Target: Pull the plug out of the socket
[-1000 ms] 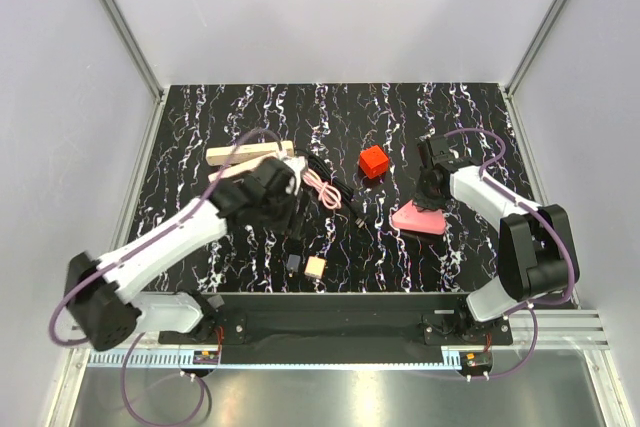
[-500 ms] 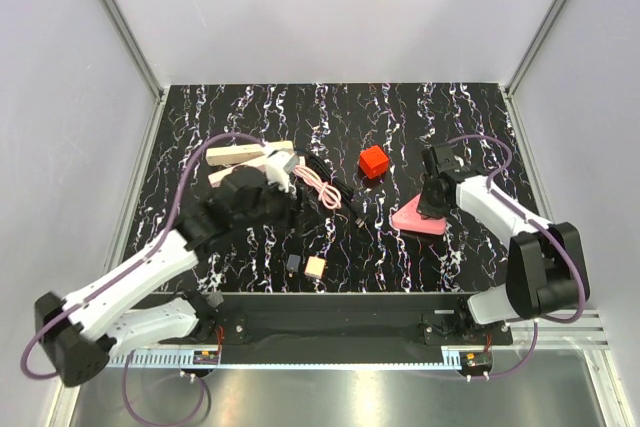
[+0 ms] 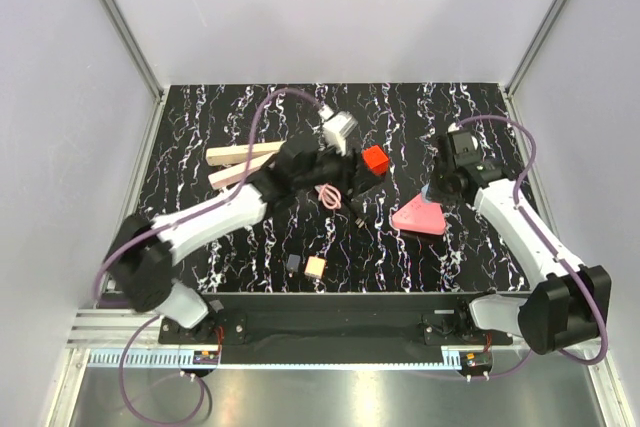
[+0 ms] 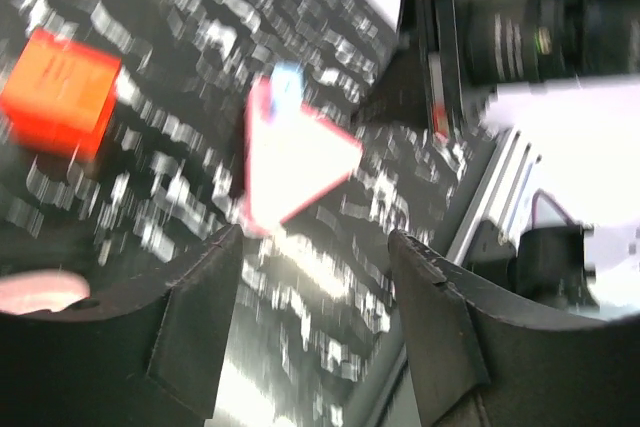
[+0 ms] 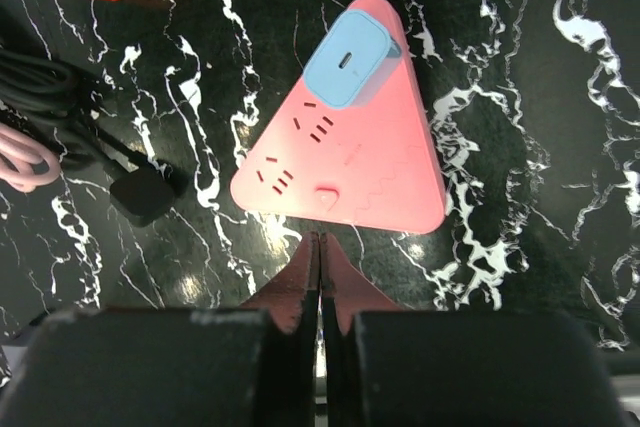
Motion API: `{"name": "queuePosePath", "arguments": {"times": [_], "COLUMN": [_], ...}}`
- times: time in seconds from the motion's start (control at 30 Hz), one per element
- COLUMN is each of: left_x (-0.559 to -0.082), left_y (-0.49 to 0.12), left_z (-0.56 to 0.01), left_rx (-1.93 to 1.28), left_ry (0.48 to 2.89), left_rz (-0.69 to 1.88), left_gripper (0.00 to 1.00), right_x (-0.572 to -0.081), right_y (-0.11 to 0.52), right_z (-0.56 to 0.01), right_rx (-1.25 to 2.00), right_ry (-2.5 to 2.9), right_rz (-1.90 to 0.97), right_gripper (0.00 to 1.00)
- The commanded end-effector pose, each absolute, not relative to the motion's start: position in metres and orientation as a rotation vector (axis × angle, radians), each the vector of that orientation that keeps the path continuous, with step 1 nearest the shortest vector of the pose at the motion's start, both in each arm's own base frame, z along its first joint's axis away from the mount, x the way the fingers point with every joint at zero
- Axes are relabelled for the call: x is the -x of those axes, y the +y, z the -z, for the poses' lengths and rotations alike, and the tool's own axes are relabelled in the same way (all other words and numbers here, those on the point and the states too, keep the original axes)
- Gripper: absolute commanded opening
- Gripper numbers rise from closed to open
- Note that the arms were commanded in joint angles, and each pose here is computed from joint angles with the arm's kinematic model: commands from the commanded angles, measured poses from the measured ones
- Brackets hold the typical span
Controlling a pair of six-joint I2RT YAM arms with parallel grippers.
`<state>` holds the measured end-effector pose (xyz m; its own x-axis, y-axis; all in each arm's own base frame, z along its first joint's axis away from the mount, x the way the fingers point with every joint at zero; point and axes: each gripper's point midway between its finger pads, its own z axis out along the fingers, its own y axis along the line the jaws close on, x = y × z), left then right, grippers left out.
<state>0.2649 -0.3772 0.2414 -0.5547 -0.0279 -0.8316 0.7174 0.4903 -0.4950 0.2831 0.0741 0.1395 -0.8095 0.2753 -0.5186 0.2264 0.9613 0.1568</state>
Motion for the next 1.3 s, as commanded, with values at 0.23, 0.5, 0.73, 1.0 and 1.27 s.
{"name": "queuePosePath", "arguments": {"times": [0.23,0.5,0.73,1.0,1.27], "left_x": [-0.304,-0.315,-0.310,-0.293,-0.291], "left_y": [-0.470,-0.498,-0.503,-0.519,-0.523], "left_z": [-0.245,-0.173,-0.142,-0.122,-0.094], "left_rx": [-0.749,-0.786,-0.783,-0.798,-0.719], "left_ry": [1.671,1.761,1.832,1.868,1.929], "left_rz": [1.260,1.197,1.214,1.228,1.285], "left_gripper": [0.59,0.50,0.34,0.26,0.19], "right_x": [-0.279,-0.286,-0.306,-0.324,-0.327], "right_y": [0.042,0.018,0.015,0.034,0.050], "right_z": [-0.199,-0.190,-0.181,-0.161,-0.147], "right_rx": [-0.375,-0.518,-0.609,-0.554,-0.601], "right_ry": [2.441,2.500,2.526,2.607,2.623], "right_rz": [0.067,0.161,0.046,-0.063,-0.084], "right_gripper": [0.72,1.00,1.00,1.00,1.00]}}
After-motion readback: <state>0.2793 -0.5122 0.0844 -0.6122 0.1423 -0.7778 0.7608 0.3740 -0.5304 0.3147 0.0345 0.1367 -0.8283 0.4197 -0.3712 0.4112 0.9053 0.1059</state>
